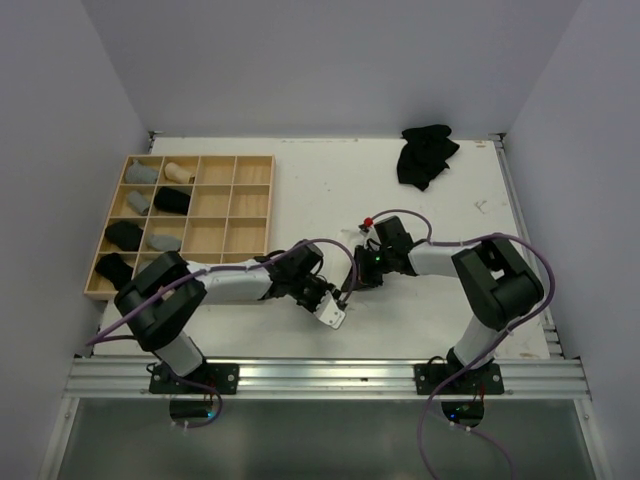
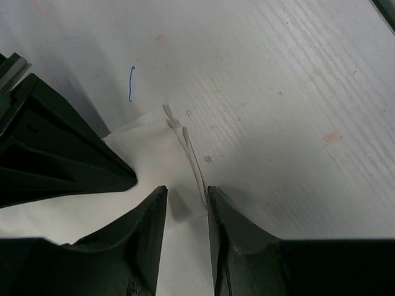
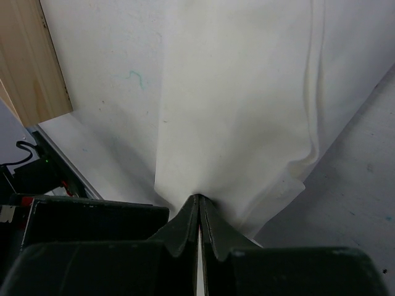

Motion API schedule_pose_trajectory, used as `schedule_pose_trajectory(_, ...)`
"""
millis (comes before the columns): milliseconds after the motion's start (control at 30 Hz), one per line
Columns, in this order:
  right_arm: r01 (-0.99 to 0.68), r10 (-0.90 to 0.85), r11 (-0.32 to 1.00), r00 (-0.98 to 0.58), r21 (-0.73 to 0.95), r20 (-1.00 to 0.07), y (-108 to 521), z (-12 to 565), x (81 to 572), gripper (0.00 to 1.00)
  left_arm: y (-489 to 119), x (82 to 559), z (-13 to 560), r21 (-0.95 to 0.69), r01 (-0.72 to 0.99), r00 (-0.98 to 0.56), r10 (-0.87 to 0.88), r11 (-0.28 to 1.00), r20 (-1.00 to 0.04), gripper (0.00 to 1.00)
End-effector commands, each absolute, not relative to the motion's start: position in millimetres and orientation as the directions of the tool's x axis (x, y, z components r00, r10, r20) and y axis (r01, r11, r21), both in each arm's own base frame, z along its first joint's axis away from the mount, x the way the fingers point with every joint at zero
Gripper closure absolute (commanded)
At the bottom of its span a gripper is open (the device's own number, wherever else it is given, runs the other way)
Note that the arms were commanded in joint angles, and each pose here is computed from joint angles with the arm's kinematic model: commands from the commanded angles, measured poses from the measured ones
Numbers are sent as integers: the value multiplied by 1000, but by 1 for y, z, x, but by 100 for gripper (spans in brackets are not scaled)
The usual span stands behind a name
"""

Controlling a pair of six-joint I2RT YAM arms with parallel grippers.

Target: Roll the underwear

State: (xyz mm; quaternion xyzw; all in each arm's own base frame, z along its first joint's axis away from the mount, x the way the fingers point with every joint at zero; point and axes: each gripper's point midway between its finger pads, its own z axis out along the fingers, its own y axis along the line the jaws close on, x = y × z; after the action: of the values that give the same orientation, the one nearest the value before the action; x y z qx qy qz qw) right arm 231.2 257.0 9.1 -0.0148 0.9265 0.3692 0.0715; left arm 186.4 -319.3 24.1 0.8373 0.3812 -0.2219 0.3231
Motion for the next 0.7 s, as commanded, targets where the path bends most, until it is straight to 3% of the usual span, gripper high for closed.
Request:
schedule_pose_trajectory(0, -45, 9, 839, -995, 542, -96, 227, -35, 215, 94, -323, 194, 19, 370, 771, 626, 513, -519, -587, 65)
schedule_pose_trajectory(300, -49, -9, 845, -997, 533, -77, 224, -41, 209, 98, -312, 191, -5, 172, 823, 535, 635, -542, -558, 92)
schedule_pose_trajectory(333, -51, -10, 845, -997, 532, -79, 224, -41, 209, 98, -315, 192, 0, 160, 831, 519, 640, -533, -567, 99)
schedule_pose_trajectory(667, -77, -39, 835, -996, 545, -81, 217, -31, 187, 100, -316, 138, 60, -63, 869, 292, 613, -490, -734, 100)
